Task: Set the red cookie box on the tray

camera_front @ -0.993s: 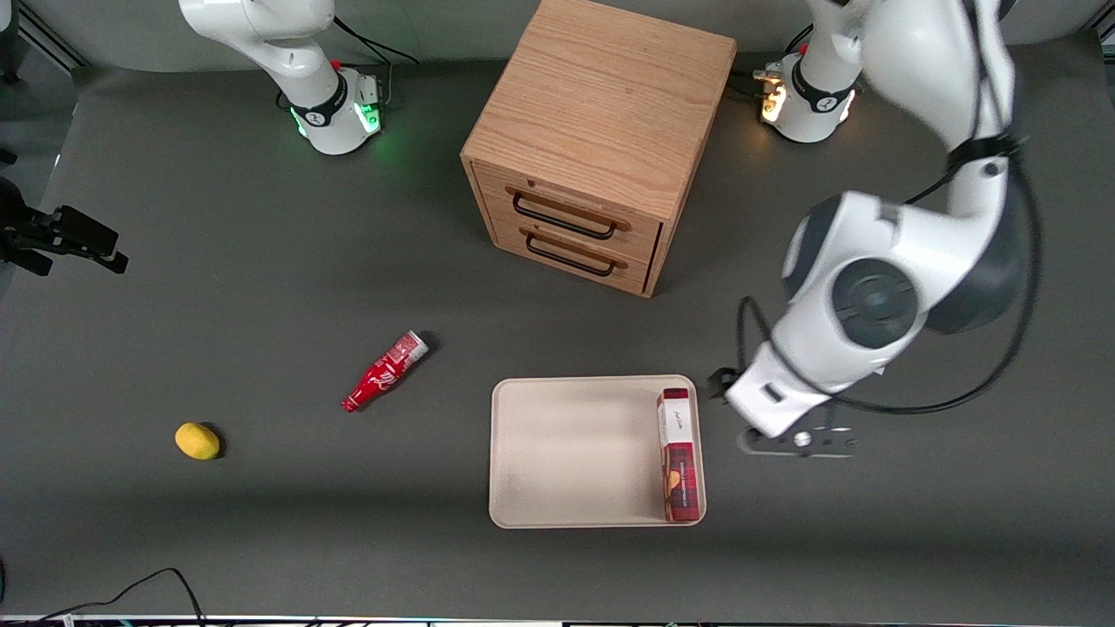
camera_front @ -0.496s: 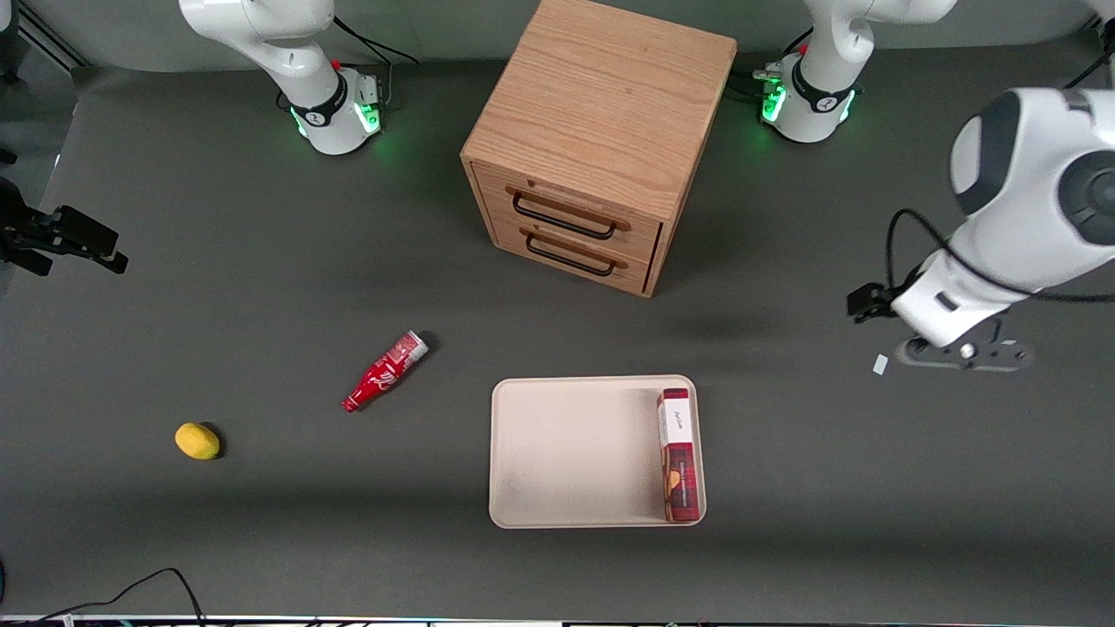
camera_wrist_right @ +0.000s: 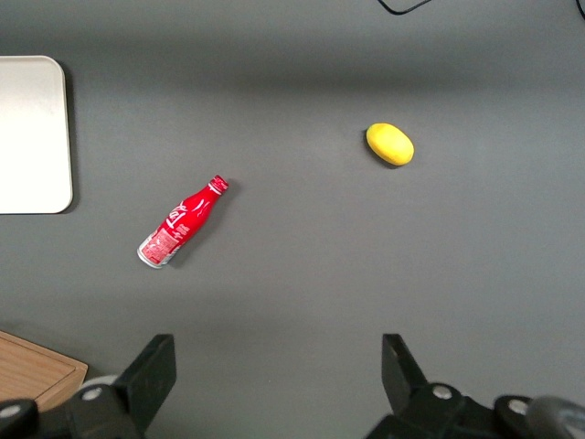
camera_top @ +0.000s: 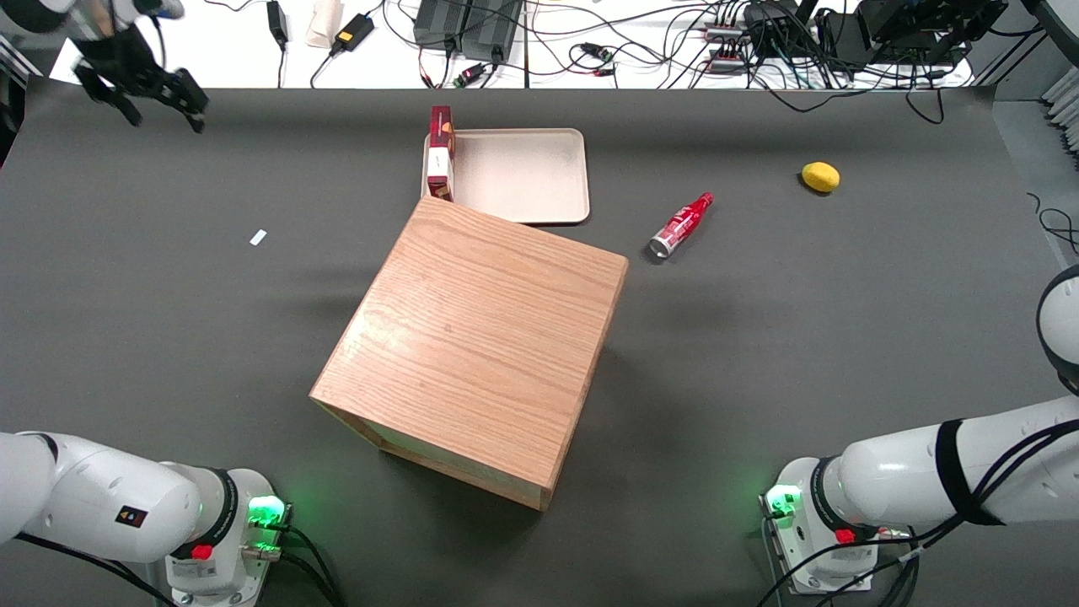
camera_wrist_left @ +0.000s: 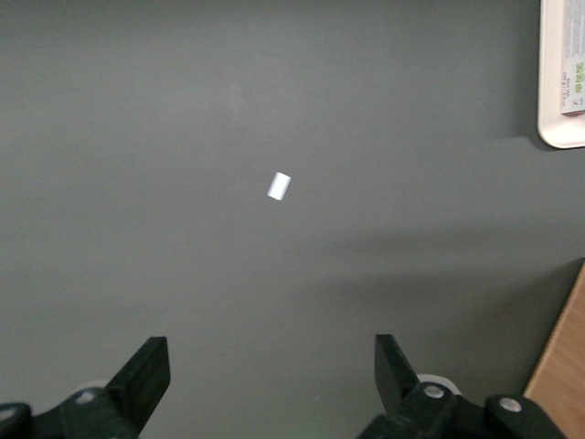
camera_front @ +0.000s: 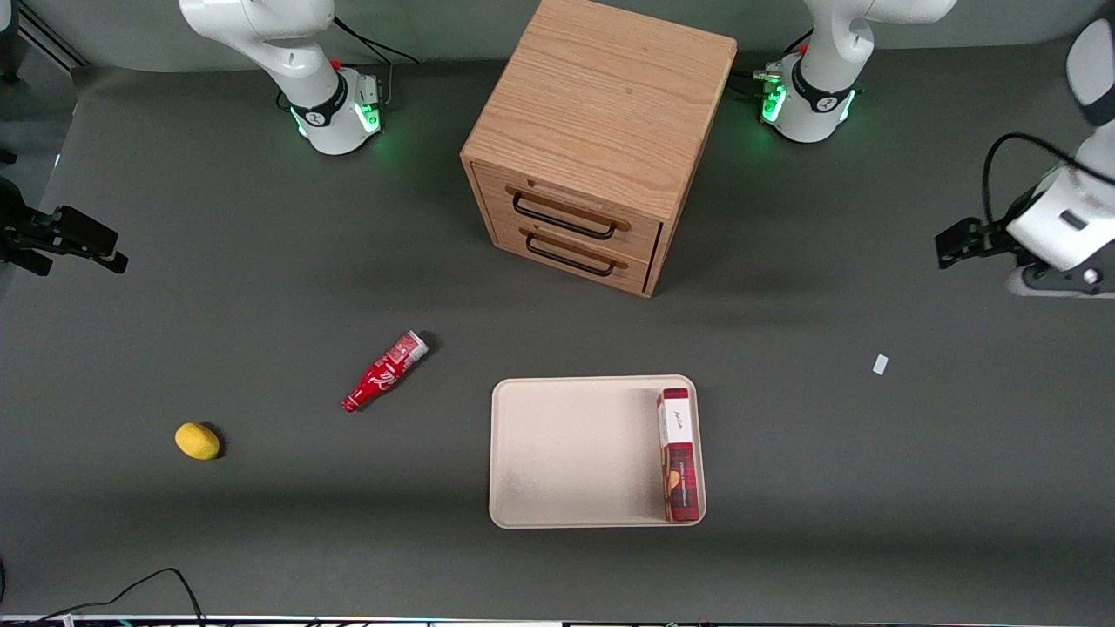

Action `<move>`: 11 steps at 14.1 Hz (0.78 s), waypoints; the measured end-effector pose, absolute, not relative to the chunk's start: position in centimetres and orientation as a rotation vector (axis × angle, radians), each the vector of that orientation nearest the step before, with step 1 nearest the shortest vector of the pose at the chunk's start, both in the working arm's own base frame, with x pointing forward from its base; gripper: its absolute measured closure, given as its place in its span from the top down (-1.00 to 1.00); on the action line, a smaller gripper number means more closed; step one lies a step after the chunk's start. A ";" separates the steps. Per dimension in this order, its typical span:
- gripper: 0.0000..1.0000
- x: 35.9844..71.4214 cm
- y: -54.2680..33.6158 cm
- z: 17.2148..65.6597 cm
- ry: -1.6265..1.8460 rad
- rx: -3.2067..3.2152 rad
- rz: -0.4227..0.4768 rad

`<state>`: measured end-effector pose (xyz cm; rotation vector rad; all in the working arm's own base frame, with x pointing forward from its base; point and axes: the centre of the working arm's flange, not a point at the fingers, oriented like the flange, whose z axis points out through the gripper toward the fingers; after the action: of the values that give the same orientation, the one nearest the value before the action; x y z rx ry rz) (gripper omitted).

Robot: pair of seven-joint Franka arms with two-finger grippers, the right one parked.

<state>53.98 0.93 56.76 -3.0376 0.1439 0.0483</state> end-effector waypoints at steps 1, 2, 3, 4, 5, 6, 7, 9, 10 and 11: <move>1.00 54.0 1.5 58.2 0.163 -3.030 0.030; 1.00 54.0 2.1 59.1 0.171 -3.028 0.023; 1.00 54.0 2.5 59.6 0.176 -3.027 0.026; 1.00 54.0 2.6 59.8 0.178 -3.028 0.027; 1.00 54.1 2.5 59.7 0.178 -3.036 0.028; 1.00 54.2 2.3 59.5 0.174 -3.057 0.031; 1.00 54.3 2.3 59.3 0.165 -3.081 0.035; 1.00 54.5 2.3 59.0 0.157 -3.105 0.041; 1.00 54.5 2.3 59.0 0.157 -3.107 0.042; 1.00 54.5 2.2 59.0 0.159 -3.109 0.042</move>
<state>54.51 2.18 58.98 -3.1086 0.1589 0.0417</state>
